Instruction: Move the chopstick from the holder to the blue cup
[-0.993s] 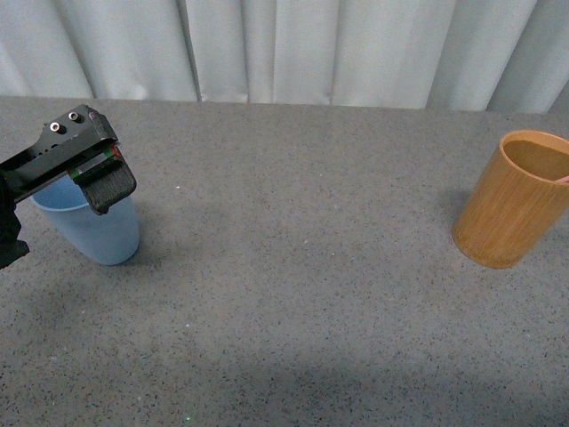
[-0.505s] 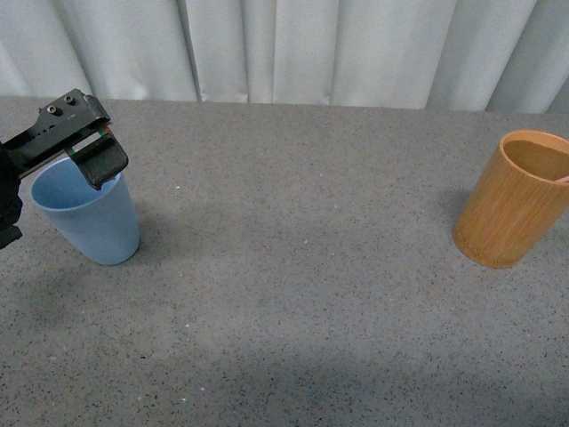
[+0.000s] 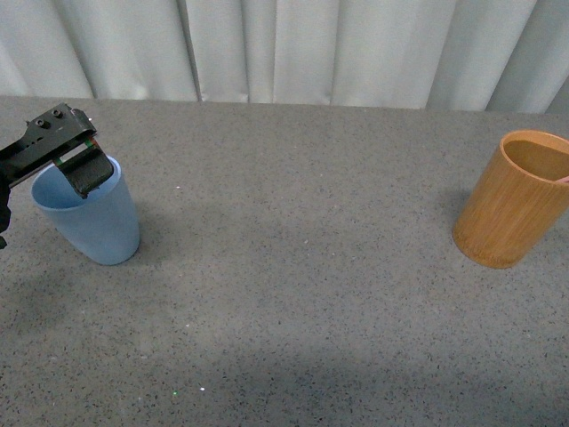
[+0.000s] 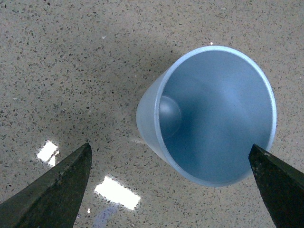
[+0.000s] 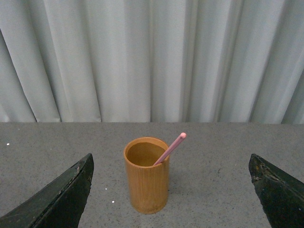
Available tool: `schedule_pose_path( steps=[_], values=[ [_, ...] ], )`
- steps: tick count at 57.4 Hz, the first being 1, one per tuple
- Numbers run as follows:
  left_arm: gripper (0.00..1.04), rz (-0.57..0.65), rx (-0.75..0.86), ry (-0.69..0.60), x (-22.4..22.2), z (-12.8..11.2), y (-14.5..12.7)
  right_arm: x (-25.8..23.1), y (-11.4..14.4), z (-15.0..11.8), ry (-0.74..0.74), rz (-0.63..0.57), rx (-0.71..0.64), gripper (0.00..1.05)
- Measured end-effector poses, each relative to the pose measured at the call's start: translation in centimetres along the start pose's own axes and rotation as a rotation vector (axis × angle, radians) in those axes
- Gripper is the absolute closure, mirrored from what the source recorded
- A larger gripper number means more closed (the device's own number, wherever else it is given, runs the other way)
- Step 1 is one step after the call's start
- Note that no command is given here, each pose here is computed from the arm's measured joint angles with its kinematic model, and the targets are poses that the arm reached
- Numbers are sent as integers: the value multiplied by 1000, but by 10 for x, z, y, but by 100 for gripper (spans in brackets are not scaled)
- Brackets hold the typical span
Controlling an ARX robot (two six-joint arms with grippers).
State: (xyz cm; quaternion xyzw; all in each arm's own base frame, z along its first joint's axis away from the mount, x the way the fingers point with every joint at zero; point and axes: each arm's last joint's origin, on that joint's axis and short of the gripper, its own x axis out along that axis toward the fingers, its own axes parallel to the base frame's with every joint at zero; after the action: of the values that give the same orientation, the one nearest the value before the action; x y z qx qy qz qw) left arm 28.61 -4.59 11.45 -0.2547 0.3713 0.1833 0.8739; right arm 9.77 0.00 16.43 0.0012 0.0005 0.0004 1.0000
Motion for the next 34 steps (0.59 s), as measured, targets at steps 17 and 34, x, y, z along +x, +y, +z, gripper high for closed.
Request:
schedule_pose_path(
  steps=[17,34],
  values=[
    [7,14,-5,-1,2,1,2,0,0,0,0,0,0,10],
    [7,43,-23,-6,9,5,8,0,0,0,0,0,0,10]
  ],
)
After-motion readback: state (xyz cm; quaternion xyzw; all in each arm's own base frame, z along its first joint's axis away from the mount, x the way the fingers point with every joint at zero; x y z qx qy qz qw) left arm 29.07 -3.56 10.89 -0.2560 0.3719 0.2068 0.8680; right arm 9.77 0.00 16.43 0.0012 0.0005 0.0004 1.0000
